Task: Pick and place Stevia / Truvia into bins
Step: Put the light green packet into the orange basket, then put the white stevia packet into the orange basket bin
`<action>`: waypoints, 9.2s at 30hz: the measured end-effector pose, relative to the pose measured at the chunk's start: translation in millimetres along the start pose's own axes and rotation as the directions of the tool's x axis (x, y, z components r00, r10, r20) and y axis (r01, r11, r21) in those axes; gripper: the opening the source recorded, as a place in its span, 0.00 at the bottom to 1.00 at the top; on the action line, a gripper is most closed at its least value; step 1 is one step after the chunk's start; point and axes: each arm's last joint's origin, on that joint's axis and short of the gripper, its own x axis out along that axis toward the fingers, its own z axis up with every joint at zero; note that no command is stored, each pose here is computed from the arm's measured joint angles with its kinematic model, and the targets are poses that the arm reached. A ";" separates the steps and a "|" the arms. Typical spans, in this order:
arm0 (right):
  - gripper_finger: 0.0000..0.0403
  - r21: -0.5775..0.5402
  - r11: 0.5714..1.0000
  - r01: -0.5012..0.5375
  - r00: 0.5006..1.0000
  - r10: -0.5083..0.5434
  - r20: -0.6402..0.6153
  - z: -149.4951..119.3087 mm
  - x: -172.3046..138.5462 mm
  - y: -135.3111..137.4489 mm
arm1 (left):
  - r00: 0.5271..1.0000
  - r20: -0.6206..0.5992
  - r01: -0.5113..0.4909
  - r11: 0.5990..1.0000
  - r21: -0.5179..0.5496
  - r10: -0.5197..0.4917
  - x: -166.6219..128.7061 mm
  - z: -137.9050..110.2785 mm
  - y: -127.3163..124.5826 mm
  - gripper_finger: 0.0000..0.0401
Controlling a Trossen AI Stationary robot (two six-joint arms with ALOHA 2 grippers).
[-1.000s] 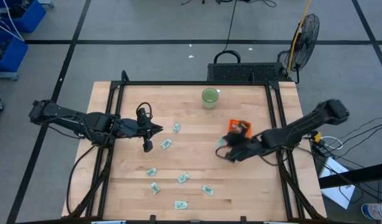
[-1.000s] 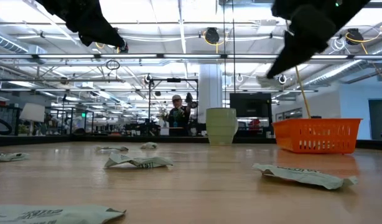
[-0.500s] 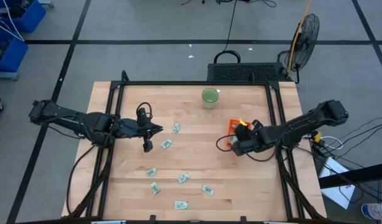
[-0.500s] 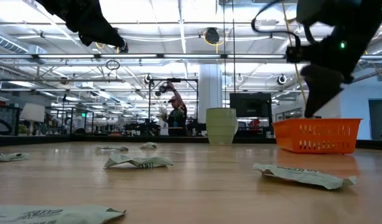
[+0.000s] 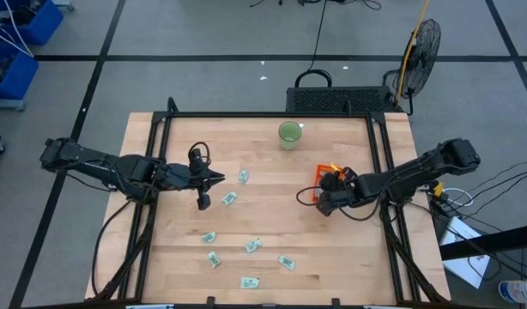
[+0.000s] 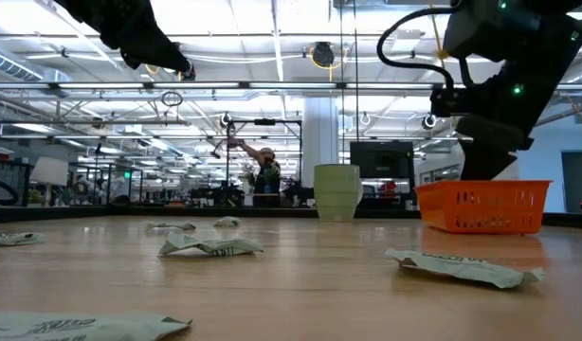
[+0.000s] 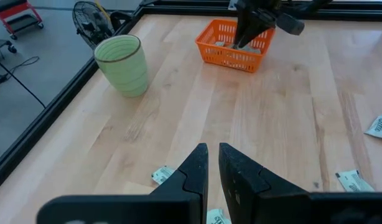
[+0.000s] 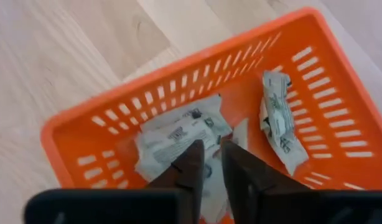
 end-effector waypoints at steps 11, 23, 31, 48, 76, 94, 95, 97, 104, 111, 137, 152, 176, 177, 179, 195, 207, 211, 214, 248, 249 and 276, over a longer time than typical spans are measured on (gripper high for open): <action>0.22 0.032 0.986 -0.164 0.979 0.159 0.123 18.3 -37.5 -8.0 | 1.000 -0.003 -0.001 1.000 0.001 0.001 0.0 -0.4 0.1 0.12; 0.23 -0.466 0.665 -0.584 0.478 0.745 0.465 34.1 -97.7 67.6 | 1.000 -0.007 0.000 1.000 -0.012 0.000 0.0 -0.7 0.1 0.12; 0.25 -0.306 0.620 -0.723 0.570 0.785 0.242 10.1 -81.1 136.6 | 1.000 -0.007 0.000 0.998 -0.070 0.000 0.0 -0.7 0.1 0.12; 0.25 -0.249 0.810 -0.531 0.847 0.510 -0.148 -0.8 -33.2 222.6 | 1.000 -0.007 0.003 0.989 -0.146 -0.004 -0.1 -0.5 -0.1 0.12; 0.07 -0.197 0.887 -0.418 0.905 0.389 -0.170 -19.3 -2.4 209.4 | 0.999 -0.049 -0.011 0.997 -0.080 0.007 -0.2 -4.8 0.8 0.12; 0.01 -0.154 0.972 0.175 0.983 -0.165 0.076 36.8 -92.1 58.6 | 0.999 -0.048 -0.012 0.997 -0.080 0.009 -0.2 -4.8 0.9 0.12; 0.01 -0.132 0.972 0.197 0.980 -0.190 0.062 35.5 -89.6 48.2 | 0.999 -0.048 -0.012 0.997 -0.080 0.009 -0.2 -4.7 0.9 0.12; 0.01 -0.082 0.976 0.202 0.979 -0.200 0.036 31.5 -80.4 31.2 | 0.999 -0.048 -0.012 0.997 -0.081 0.009 -0.2 -4.7 0.9 0.12; 0.04 0.019 0.985 0.171 0.985 -0.170 -0.040 9.5 -30.7 -7.7 | 0.999 -0.047 -0.013 0.997 -0.081 0.009 -0.2 -4.7 0.9 0.12; 0.10 0.070 0.986 0.151 0.986 -0.145 -0.083 5.1 0.5 -29.9 | 0.999 -0.048 -0.013 0.997 -0.081 0.009 -0.2 -4.8 0.9 0.12; 0.22 0.077 0.923 -0.377 0.768 0.265 0.584 79.6 -43.2 -8.0 | 0.994 -0.105 -0.029 0.996 -0.082 0.020 17.5 -47.5 1.3 0.12; 0.20 0.023 0.852 -0.523 0.528 0.303 0.794 48.8 -20.7 -14.0 | 0.998 -0.039 0.034 0.981 -0.193 -0.042 64.5 -74.6 20.3 0.15; 0.19 -0.004 0.836 -0.548 0.515 0.342 0.786 42.4 -16.7 -15.1 | 0.970 -0.201 -0.196 0.933 -0.301 0.139 157.4 -111.8 46.5 0.38; 0.19 -0.009 0.832 -0.555 0.515 0.352 0.782 42.2 -16.5 -14.8 | 0.969 -0.200 -0.199 0.933 -0.300 0.142 158.3 -112.5 46.6 0.36; 0.19 -0.009 0.826 -0.564 0.514 0.359 0.779 42.1 -16.5 -14.5 | 0.970 -0.198 -0.200 0.933 -0.298 0.144 158.7 -112.6 46.6 0.31; 0.19 0.000 0.819 -0.574 0.513 0.359 0.780 42.1 -16.7 -14.5 | 0.999 -0.040 -0.025 0.944 -0.329 0.013 159.7 -97.5 31.5 0.01; 0.19 -0.010 0.785 -0.620 0.434 0.353 0.829 46.3 -30.1 -19.1 | 0.981 0.147 0.161 0.955 -0.249 -0.127 179.7 -16.1 -25.0 0.01; 0.19 -0.043 0.806 -0.590 0.417 0.350 0.839 46.9 -33.1 -20.4 | 0.973 0.161 0.195 0.962 -0.191 -0.165 203.1 9.1 -50.2 0.01; 0.19 -0.068 0.823 -0.564 0.403 0.347 0.847 47.6 -35.2 -21.2 | 0.973 0.153 0.195 0.969 -0.153 -0.172 228.5 17.5 -63.8 0.01; 0.19 -0.194 0.914 -0.356 0.452 0.350 0.820 9.1 -57.9 -65.5 | 0.982 0.152 0.124 0.988 -0.090 -0.110 322.1 36.6 -66.3 0.30; 0.19 -0.194 0.914 -0.358 0.450 0.350 0.822 9.2 -58.2 -65.6 | 0.982 0.150 0.125 0.988 -0.086 -0.111 322.1 36.5 -66.4 0.32; 0.19 -0.397 0.764 -0.509 0.399 0.618 0.677 43.6 -39.0 -11.2 | 0.740 -0.672 0.164 0.976 0.142 -0.027 82.0 61.4 -37.9 0.36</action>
